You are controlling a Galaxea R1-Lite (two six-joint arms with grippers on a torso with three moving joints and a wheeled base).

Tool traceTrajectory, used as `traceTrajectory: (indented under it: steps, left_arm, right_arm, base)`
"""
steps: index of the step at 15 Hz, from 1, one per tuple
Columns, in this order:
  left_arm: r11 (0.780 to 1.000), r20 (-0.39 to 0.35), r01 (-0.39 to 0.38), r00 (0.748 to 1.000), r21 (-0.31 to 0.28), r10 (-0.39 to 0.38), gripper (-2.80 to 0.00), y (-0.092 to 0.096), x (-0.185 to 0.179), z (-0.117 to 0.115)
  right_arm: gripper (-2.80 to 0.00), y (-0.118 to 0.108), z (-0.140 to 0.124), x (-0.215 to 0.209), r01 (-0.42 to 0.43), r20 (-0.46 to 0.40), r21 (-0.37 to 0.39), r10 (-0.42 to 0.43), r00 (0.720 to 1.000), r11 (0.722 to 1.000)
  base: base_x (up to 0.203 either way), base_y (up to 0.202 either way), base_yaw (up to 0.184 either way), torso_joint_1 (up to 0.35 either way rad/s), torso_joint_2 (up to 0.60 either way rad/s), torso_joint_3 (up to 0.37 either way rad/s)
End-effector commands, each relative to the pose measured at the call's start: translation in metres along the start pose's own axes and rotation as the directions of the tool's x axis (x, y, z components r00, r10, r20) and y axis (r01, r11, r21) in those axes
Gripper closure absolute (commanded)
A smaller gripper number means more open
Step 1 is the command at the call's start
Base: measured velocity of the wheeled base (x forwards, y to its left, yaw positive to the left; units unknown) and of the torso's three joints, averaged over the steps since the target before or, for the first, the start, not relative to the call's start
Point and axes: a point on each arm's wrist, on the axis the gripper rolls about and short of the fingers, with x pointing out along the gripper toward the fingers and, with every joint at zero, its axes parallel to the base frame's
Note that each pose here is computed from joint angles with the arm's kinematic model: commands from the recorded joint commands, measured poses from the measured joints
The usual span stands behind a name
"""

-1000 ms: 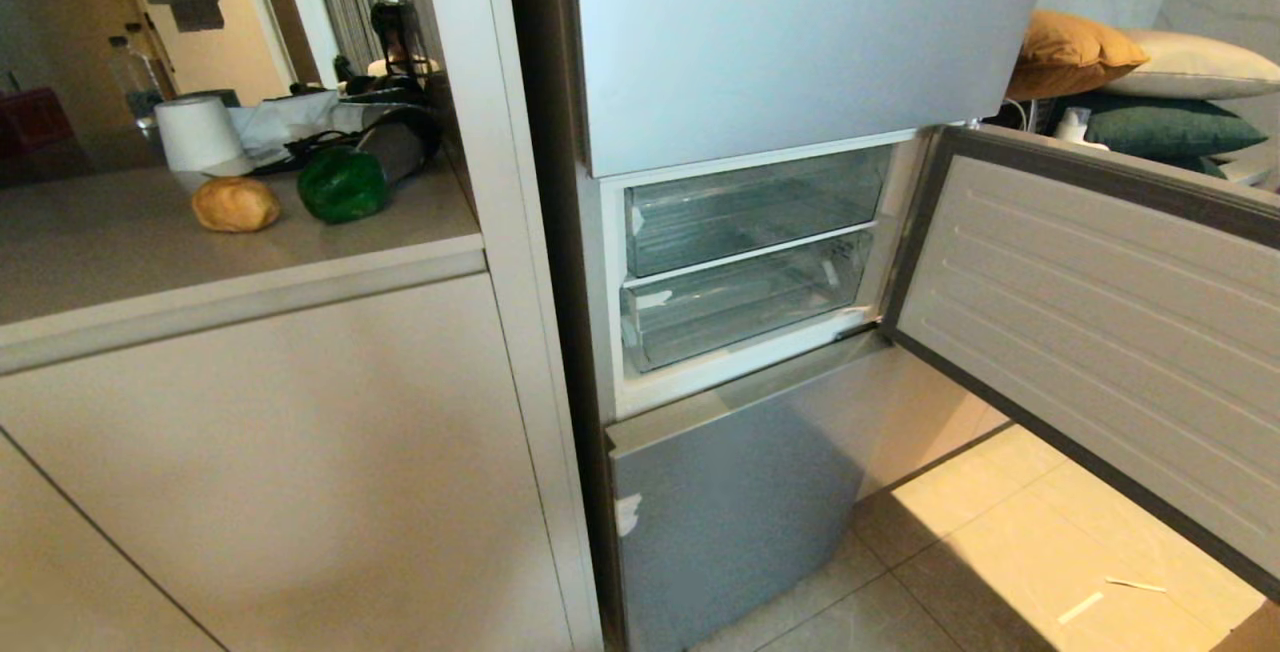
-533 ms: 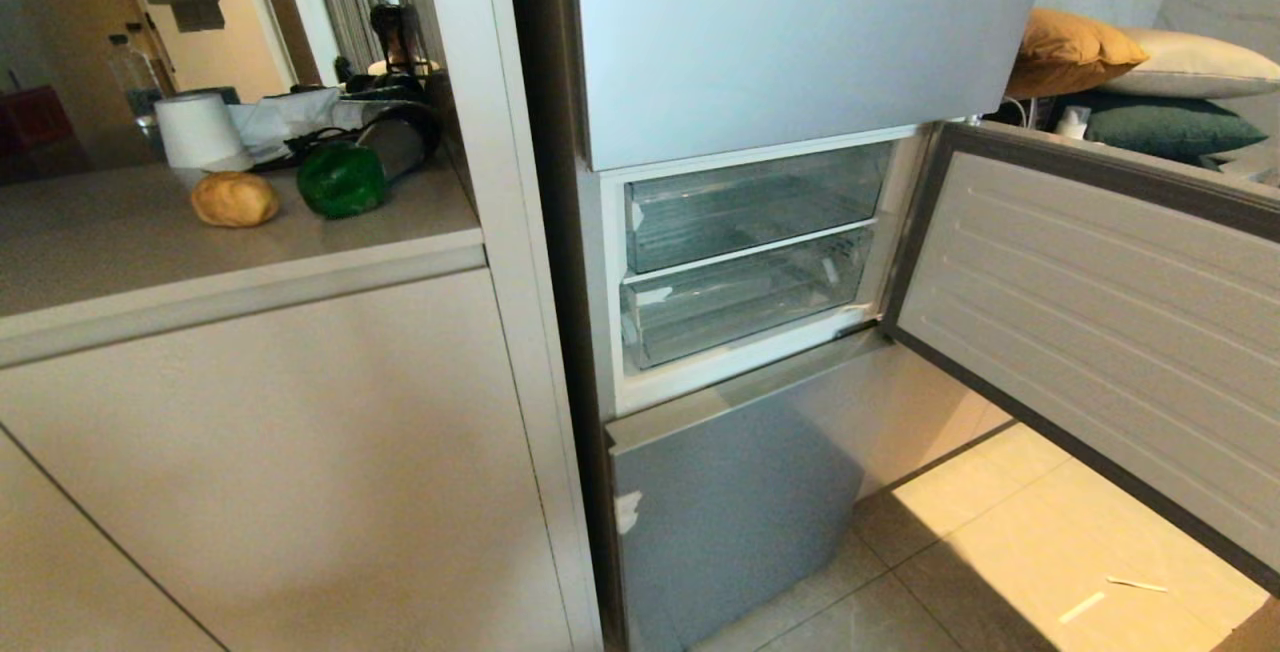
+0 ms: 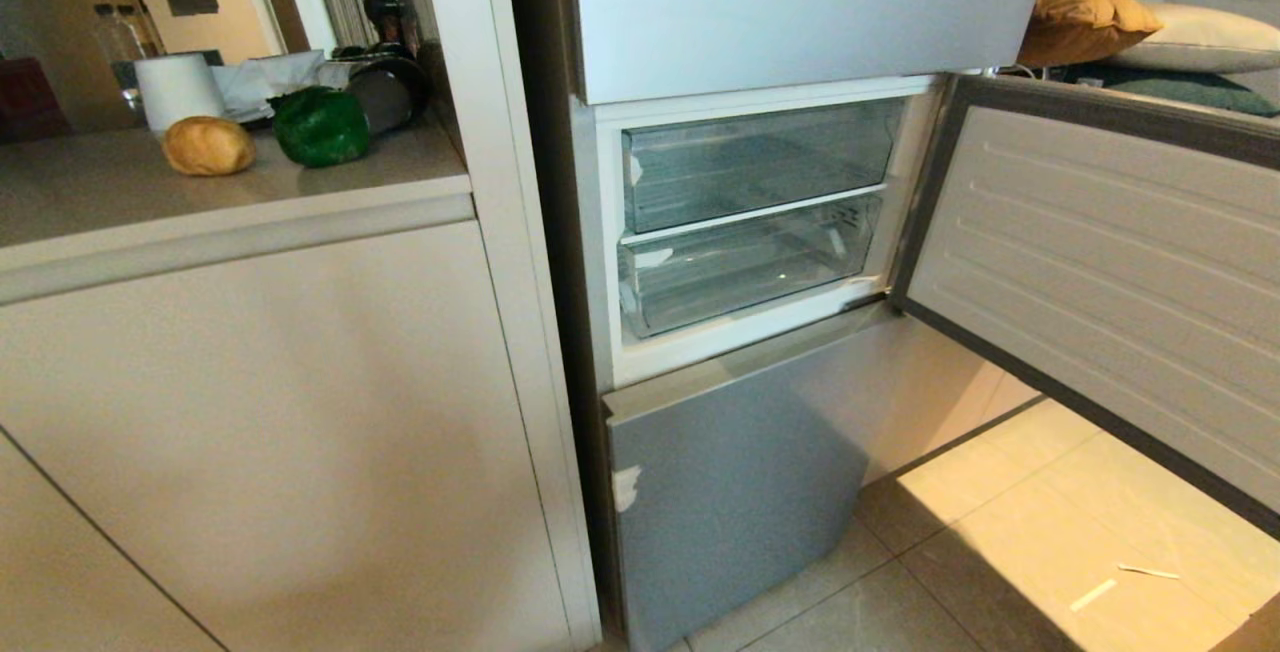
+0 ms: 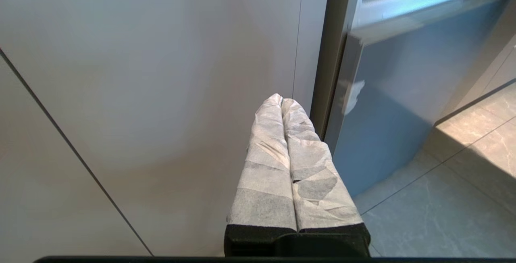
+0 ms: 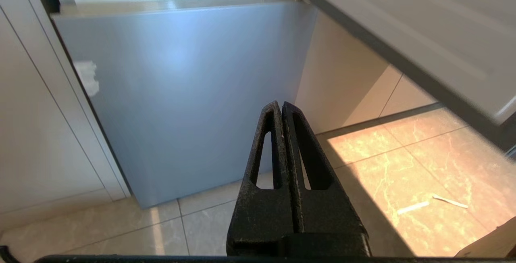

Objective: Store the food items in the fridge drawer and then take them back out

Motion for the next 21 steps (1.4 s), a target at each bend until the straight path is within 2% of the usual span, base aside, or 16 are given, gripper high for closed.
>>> traceTrajectory:
  steps: [1,6,10,14,15,17,18,19,21]
  left_arm:
    - [1.000,-0.009,0.000,1.000,0.000,0.000,0.00,0.000,0.001,-0.003]
    - [1.000,-0.009,0.000,1.000,0.000,0.000,0.00,0.000,0.001,-0.003]
    - [1.000,-0.010,0.000,1.000,0.000,0.000,0.00,0.000,0.001,-0.003]
    - [1.000,-0.010,0.000,1.000,0.000,0.000,0.00,0.000,0.001,-0.003]
    - [1.000,-0.010,0.000,1.000,0.000,0.000,0.00,0.000,0.001,-0.003]
    - [1.000,-0.009,0.000,1.000,0.000,0.000,0.00,0.000,0.001,-0.003]
    - [1.000,-0.010,0.000,1.000,0.000,0.000,0.00,0.000,0.001,-0.003]
    - [1.000,-0.010,0.000,1.000,0.000,0.000,0.00,0.000,0.001,-0.003]
    - [1.000,-0.009,0.000,1.000,0.000,0.000,0.00,0.000,0.001,-0.003]
  right_arm:
    - [0.00,0.000,0.000,0.000,0.000,0.000,0.001,0.000,1.000,1.000]
    - [0.00,0.000,0.000,0.000,0.000,0.000,0.001,0.000,1.000,1.000]
    - [0.00,0.000,0.000,0.000,0.001,-0.002,-0.007,-0.001,1.000,1.000]
    - [0.00,0.000,0.005,-0.001,0.004,0.016,-0.080,-0.003,1.000,0.997]
    - [0.00,-0.001,0.021,-0.005,0.013,0.053,-0.080,-0.009,0.999,0.997]
    - [0.00,-0.004,0.060,-0.003,0.022,0.059,-0.065,-0.019,0.998,0.998]
    - [0.00,-0.006,0.081,0.005,0.023,0.032,-0.057,-0.021,0.999,0.998]
    - [0.00,-0.008,0.105,0.022,0.019,-0.023,-0.041,-0.020,1.000,0.999]
    - [0.00,-0.012,0.137,0.065,0.015,-0.137,0.000,-0.015,0.990,1.000]
  base:
    - [0.000,0.000,0.000,-0.222,0.54,0.328]
    - [0.000,0.000,0.000,-0.199,0.50,0.300]
    - [0.000,0.000,0.000,-0.041,0.11,0.068]
    - [0.000,0.000,0.000,0.000,0.00,0.000]
    - [0.000,0.000,0.000,0.000,0.00,0.000]
    - [0.000,0.000,0.000,0.000,0.00,0.000]
    - [0.000,0.000,0.000,0.000,0.00,0.000]
    - [0.000,0.000,0.000,0.000,0.00,0.000]
    - [0.000,0.000,0.000,0.000,0.00,0.000]
